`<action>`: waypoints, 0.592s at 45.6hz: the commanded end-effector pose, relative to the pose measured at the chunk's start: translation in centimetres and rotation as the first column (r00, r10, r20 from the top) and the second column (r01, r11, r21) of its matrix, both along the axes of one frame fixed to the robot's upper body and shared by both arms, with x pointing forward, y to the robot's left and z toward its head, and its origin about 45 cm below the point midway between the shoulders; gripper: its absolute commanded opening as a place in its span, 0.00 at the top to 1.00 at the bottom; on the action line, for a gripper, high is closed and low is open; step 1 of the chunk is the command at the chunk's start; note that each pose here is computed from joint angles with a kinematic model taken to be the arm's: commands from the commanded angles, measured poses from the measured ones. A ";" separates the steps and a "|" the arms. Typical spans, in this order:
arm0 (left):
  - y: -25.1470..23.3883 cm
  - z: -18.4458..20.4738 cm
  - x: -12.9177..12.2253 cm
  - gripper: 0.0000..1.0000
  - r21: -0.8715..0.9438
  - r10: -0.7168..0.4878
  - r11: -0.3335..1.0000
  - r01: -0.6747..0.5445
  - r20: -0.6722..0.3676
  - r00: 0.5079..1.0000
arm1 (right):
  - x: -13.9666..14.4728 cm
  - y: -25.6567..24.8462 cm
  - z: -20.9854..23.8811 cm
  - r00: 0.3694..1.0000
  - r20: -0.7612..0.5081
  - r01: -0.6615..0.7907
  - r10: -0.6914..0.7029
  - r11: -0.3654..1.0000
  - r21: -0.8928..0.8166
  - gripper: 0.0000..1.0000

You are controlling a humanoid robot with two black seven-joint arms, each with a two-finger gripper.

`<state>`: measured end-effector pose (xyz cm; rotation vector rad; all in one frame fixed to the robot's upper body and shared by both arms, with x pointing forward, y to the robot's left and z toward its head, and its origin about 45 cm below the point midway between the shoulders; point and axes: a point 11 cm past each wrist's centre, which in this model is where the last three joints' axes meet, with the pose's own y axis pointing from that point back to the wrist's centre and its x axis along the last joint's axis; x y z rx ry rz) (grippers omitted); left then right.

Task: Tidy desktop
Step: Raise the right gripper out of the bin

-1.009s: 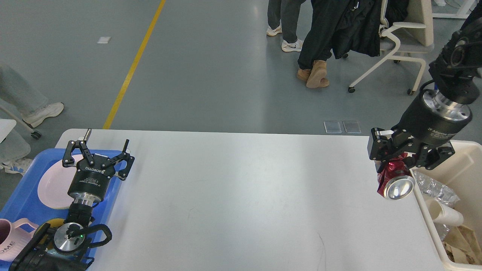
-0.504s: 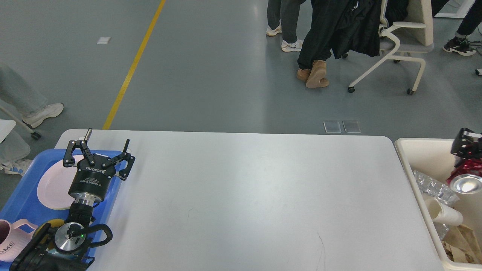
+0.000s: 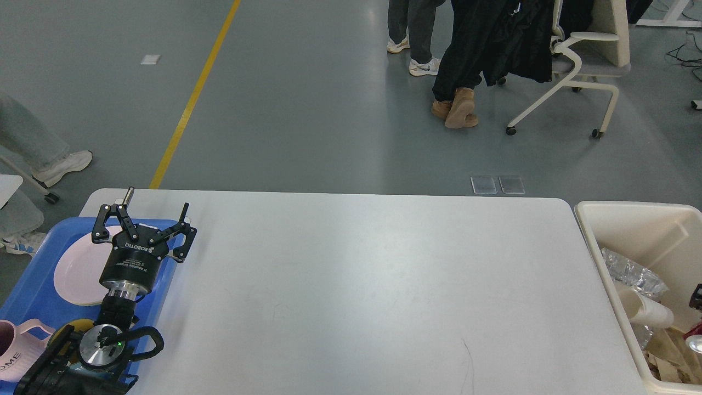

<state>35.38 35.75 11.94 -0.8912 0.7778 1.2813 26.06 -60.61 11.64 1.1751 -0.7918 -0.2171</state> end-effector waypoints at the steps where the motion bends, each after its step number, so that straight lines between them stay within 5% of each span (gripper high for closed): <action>1: 0.0 0.0 0.0 0.04 0.000 0.000 1.000 0.000 0.000 1.000 | 0.4 0.8 -3.2 0.995 0.072 -0.055 0.064 0.991 -0.122 1.00; 8: 0.0 0.0 0.0 0.04 0.000 0.000 1.000 0.000 0.000 1.000 | -1.3 2.1 -6.5 0.994 0.099 -0.028 0.049 0.980 -0.198 1.00; 27: 0.0 0.0 0.0 0.04 0.000 0.000 1.000 0.000 0.000 1.000 | -1.9 2.0 -7.0 0.990 0.138 0.020 0.015 0.970 -0.244 1.00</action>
